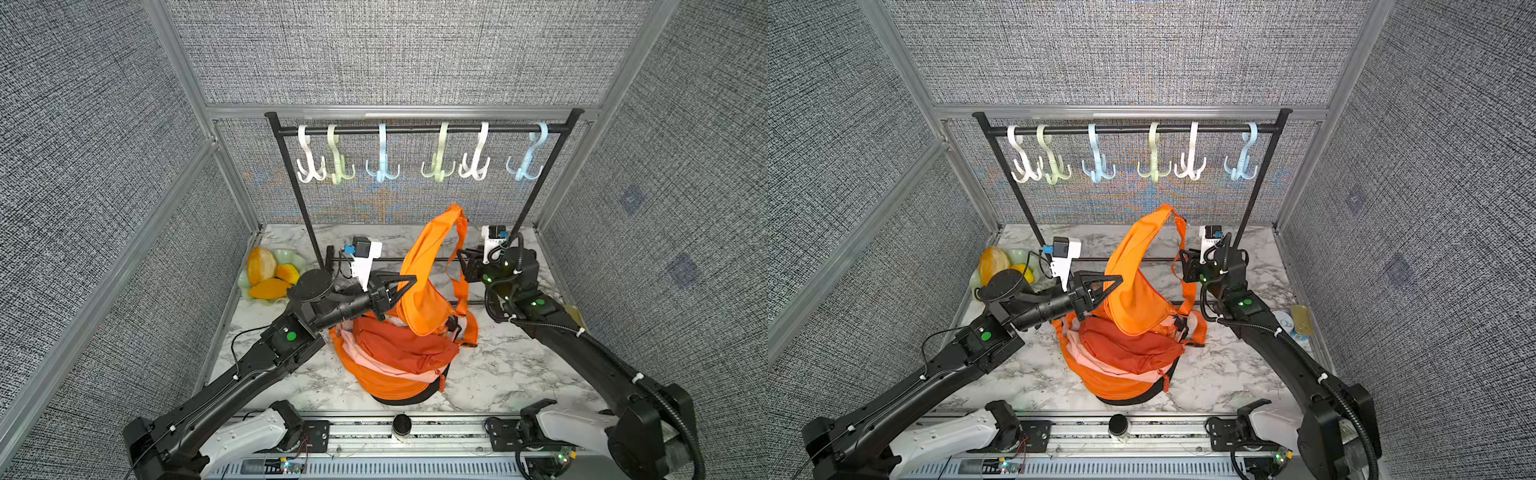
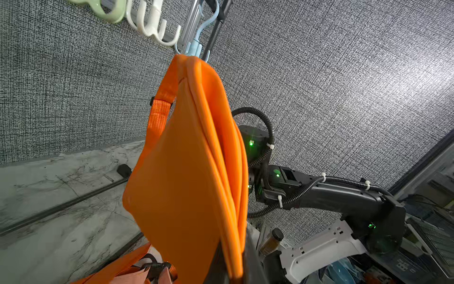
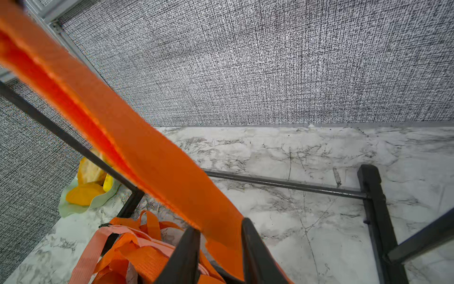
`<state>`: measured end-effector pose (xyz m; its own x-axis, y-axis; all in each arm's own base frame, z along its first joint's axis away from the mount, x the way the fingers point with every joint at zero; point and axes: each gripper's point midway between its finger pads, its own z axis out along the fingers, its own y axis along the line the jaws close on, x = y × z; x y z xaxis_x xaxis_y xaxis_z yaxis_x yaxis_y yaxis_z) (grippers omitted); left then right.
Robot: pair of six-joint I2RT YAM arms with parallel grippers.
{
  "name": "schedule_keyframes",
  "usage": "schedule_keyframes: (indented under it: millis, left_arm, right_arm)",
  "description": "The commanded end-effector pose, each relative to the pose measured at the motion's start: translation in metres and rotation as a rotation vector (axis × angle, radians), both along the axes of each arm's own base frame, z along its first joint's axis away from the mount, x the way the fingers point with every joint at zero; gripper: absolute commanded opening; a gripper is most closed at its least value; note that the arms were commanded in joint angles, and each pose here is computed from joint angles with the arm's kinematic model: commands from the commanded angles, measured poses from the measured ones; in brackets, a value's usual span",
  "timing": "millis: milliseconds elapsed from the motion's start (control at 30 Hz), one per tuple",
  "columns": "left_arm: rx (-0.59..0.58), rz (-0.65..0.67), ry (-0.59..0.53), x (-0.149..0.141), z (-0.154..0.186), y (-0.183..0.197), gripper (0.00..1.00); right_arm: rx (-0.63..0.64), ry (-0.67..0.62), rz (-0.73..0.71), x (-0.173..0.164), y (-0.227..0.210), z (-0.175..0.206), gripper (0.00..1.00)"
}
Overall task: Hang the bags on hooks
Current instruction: Hang the bag on the hook.
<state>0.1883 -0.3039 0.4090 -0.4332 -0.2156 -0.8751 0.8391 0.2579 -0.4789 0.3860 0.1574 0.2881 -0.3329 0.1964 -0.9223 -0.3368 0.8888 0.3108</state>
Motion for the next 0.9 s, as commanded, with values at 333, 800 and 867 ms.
schedule_keyframes:
  millis: [333, 800, 867]
  left_arm:
    - [-0.052, -0.039, -0.056, -0.01, 0.012, 0.002, 0.0]
    - [-0.127, -0.081, -0.178, -0.032, 0.014, 0.014, 0.0]
    - [-0.135, -0.076, -0.197, -0.032, 0.013, 0.015, 0.0]
  right_arm:
    - [-0.002, -0.047, 0.065, 0.009, 0.014, 0.024, 0.21]
    - [-0.072, -0.13, -0.14, -0.007, -0.041, 0.065, 0.0]
    - [-0.087, -0.138, -0.18, -0.012, -0.053, 0.073, 0.0]
